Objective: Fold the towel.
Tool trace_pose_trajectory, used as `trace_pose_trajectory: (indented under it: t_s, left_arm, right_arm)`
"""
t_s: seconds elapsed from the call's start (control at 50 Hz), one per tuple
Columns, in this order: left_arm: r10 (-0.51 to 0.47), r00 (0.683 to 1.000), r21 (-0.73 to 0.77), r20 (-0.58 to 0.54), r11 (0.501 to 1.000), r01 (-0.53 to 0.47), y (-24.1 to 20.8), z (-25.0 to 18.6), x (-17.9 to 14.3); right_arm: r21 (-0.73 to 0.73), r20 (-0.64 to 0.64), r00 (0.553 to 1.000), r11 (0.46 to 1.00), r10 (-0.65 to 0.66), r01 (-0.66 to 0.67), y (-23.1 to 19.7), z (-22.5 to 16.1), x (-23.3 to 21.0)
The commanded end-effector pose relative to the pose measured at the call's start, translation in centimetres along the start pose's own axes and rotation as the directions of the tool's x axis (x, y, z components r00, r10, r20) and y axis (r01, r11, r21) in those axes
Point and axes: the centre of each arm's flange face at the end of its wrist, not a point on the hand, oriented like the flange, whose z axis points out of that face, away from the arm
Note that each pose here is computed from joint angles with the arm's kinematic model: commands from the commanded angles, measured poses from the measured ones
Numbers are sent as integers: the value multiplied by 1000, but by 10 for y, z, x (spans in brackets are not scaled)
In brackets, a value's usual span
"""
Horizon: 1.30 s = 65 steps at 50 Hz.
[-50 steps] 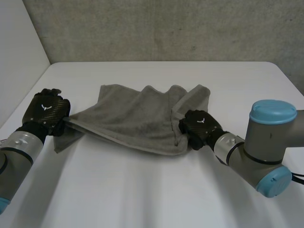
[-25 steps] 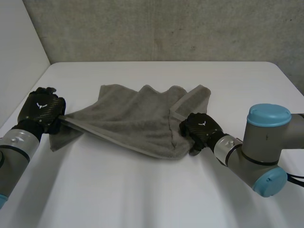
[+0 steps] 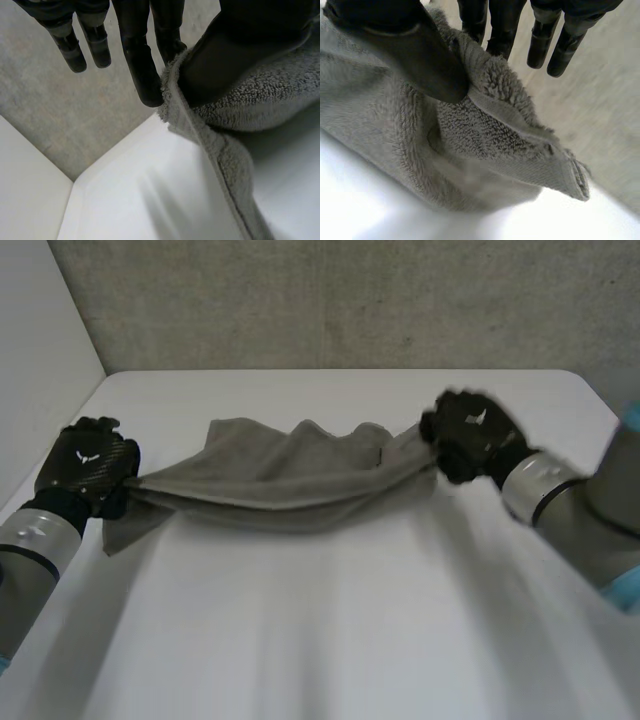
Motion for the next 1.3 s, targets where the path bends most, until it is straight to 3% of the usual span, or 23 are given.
trace_pose_trajectory:
  t_s: [0.02,0.16,0.24,0.38,0.66,0.78,0.96,1.06,1.3]
  left_arm:
    - [-92,996,104,-21,990,93,-42,-22,3]
    - [-152,988,119,-33,981,155,-45,-26,5]
    - [-167,985,63,-43,984,169,-28,-17,8]
    - [-176,983,-10,-51,984,176,-6,-6,12]
    - [-190,980,-59,-56,981,186,8,-2,15]
    - [-187,980,-51,-72,982,183,3,-7,19]
    - [-167,983,38,-73,985,170,-26,-6,14]
    - [-164,983,64,-83,983,170,-51,12,9]
    - [-198,980,-72,-14,978,197,-42,71,12]
  right_arm:
    - [-89,6,1000,996,-26,26,-53,-47,11]
    - [-340,143,976,917,-167,207,10,-45,-5]
    - [-343,143,977,919,-156,197,28,-35,-7]
    - [-218,69,973,948,-220,229,56,-10,-5]
    - [-227,34,990,964,-136,140,61,-9,-4]
    - [-290,98,991,950,-93,118,46,-38,-13]
    - [-352,247,969,933,16,74,64,-65,-42]
    - [-351,253,967,933,17,75,65,-66,-44]
    - [-353,219,976,933,8,72,76,-65,-47]
